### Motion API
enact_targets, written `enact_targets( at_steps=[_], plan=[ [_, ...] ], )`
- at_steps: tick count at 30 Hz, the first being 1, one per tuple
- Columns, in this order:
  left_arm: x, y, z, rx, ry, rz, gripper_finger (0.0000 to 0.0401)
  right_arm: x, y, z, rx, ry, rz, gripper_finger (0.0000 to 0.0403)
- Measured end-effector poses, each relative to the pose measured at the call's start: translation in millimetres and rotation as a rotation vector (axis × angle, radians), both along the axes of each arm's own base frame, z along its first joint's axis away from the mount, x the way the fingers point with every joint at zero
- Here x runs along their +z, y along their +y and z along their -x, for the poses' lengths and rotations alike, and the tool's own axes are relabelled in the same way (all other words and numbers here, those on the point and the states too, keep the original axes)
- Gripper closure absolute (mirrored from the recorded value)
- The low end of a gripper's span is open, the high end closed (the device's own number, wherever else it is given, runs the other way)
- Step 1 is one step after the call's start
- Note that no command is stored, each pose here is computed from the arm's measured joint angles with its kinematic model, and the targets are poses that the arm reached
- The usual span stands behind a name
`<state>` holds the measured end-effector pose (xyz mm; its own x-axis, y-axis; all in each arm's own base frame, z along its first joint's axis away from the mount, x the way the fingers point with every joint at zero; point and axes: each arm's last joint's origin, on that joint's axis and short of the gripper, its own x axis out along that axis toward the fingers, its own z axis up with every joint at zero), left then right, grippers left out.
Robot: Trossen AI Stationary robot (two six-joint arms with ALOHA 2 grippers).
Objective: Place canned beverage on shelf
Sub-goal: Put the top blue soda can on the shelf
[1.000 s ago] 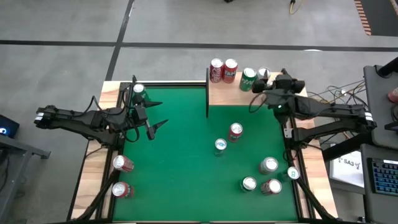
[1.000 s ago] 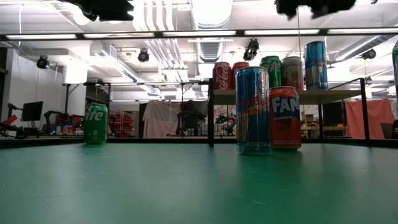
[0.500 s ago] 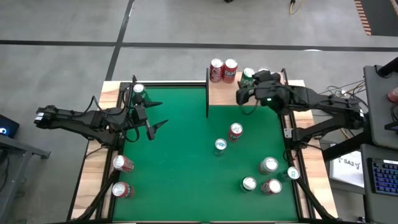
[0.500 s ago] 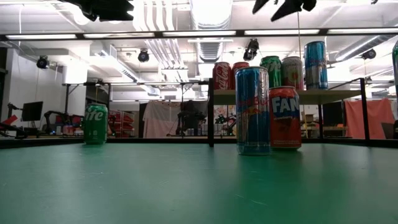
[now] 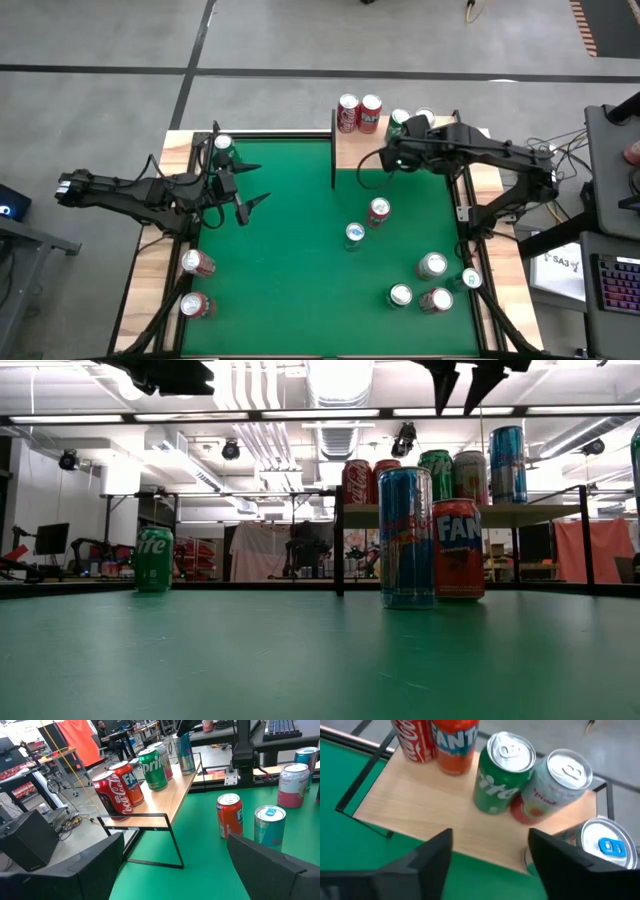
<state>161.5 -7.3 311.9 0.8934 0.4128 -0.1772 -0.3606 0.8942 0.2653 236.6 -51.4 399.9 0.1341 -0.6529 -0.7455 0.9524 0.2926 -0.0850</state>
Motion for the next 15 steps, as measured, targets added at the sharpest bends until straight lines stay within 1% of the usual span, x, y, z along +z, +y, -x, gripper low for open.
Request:
enact_targets(
  at_steps=[4, 10, 11, 12, 15],
  plan=[
    [0, 0, 0, 0.000, 0.003, 0.000, 0.0063, -2, -8, 0, -0.001, 0.011, -0.068, 0.0246],
    [-1, 0, 0, 0.000, 0.009, -0.001, 0.0063, -11, -20, 6, 0.000, 0.072, -0.176, 0.0367],
    [-1, 0, 0, 0.000, 0.009, -0.001, 0.0063, -12, -22, 7, 0.001, 0.082, -0.183, 0.0381],
    [-1, 0, 0, 0.001, 0.009, -0.001, 0.0063, -13, -25, 7, -0.001, 0.089, -0.184, 0.0386],
    [-1, 0, 0, 0.001, 0.010, -0.002, 0.0063, -14, -31, 10, -0.023, 0.095, -0.190, 0.0390]
  ],
)
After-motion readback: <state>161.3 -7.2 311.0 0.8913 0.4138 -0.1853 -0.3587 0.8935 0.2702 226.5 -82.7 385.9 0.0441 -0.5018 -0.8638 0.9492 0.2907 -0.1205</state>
